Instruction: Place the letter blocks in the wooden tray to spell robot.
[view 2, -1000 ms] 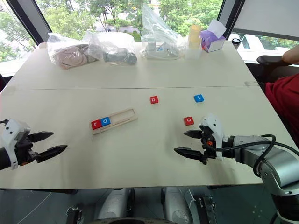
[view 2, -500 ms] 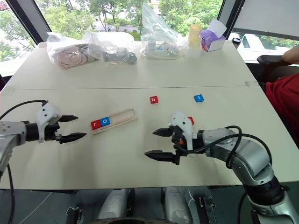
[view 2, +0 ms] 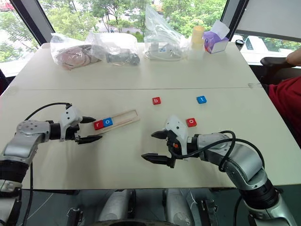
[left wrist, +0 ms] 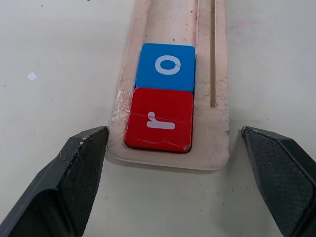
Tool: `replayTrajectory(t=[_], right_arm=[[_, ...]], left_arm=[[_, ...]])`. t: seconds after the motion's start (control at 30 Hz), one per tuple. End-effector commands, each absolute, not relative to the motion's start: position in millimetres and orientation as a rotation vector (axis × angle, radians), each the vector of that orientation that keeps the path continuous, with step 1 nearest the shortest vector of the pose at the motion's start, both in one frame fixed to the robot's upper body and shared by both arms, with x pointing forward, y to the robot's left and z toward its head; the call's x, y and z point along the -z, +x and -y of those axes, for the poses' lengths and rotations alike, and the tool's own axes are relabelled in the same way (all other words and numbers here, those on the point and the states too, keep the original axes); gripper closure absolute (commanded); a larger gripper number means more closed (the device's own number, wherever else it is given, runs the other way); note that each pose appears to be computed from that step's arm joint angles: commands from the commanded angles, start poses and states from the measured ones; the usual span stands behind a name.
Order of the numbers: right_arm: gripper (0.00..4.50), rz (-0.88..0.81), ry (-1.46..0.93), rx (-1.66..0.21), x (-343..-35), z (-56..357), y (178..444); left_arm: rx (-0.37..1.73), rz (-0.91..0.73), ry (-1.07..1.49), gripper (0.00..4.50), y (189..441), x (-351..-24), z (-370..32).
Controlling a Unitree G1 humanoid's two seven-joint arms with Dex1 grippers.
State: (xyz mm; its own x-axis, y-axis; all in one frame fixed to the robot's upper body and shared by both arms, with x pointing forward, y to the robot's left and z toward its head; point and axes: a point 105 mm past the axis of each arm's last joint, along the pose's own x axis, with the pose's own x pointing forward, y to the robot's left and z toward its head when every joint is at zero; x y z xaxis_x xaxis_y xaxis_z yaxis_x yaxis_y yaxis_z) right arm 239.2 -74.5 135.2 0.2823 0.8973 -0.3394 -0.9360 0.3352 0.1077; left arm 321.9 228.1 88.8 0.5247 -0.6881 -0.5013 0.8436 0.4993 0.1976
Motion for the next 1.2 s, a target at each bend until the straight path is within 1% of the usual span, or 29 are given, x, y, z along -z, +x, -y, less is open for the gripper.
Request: replayTrajectory(t=[0.03, 0.07, 0.17, 0.23, 0.3, 0.4, 0.47, 0.53, 0.67, 0.9, 0.97, 1.0, 1.2], right_arm=[[0.0, -0.32, -0.132, -1.204, -143.8, 78.9, 243.5], [0.0, -0.321, -0.132, -1.195, -143.6, 81.1, 244.6], [0.0, -0.327, -0.131, -1.172, -142.7, 87.4, 247.1], [0.0, -0.33, -0.124, -1.14, -142.4, 94.5, 249.7], [0.0, -0.334, -0.096, -1.079, -144.0, 110.5, 254.2], [0.0, -0.341, -0.077, -1.011, -144.1, 129.3, 258.9], [0.0, -0.347, -0.11, -0.945, -140.9, 142.2, 264.7], [0.0, -0.344, -0.133, -0.894, -139.4, 150.1, 270.0], [0.0, -0.34, -0.119, -0.894, -138.4, 147.6, 263.5], [0.0, -0.341, -0.108, -0.879, -135.4, 145.9, 259.7], [0.0, -0.341, -0.109, -0.878, -134.9, 145.5, 260.0], [0.0, -0.342, -0.108, -0.878, -134.6, 145.2, 260.4], [0.0, -0.33, -0.117, -0.873, -135.9, 143.6, 267.2]], left_arm=[[0.943, -0.464, 0.454, 1.2, 318.3, -67.1, -230.1], [0.944, -0.464, 0.454, 1.37, 318.0, -66.9, -230.0], [0.954, -0.444, 0.45, 1.37, 317.9, -70.1, -229.0], [0.966, -0.384, 0.467, 1.37, 322.0, -82.1, -224.9], [1.057, -0.335, 0.528, 1.37, 321.2, -99.0, -212.4], [1.18, -0.317, 0.553, 1.37, 316.9, -111.1, -196.6], [1.264, -0.331, 0.577, 1.37, 314.8, -112.2, -188.0], [1.318, -0.334, 0.604, 1.37, 318.6, -112.3, -178.9], [1.359, -0.345, 0.637, 1.37, 329.3, -105.8, -169.7], [1.377, -0.349, 0.629, 1.37, 334.1, -94.4, -162.9], [1.372, -0.351, 0.617, 0.32, 334.1, -93.3, -162.8], [1.364, -0.348, 0.603, 0.02, 334.7, -93.6, -162.8], [1.287, -0.279, 0.587, 0.02, 339.1, -101.0, -163.5]])
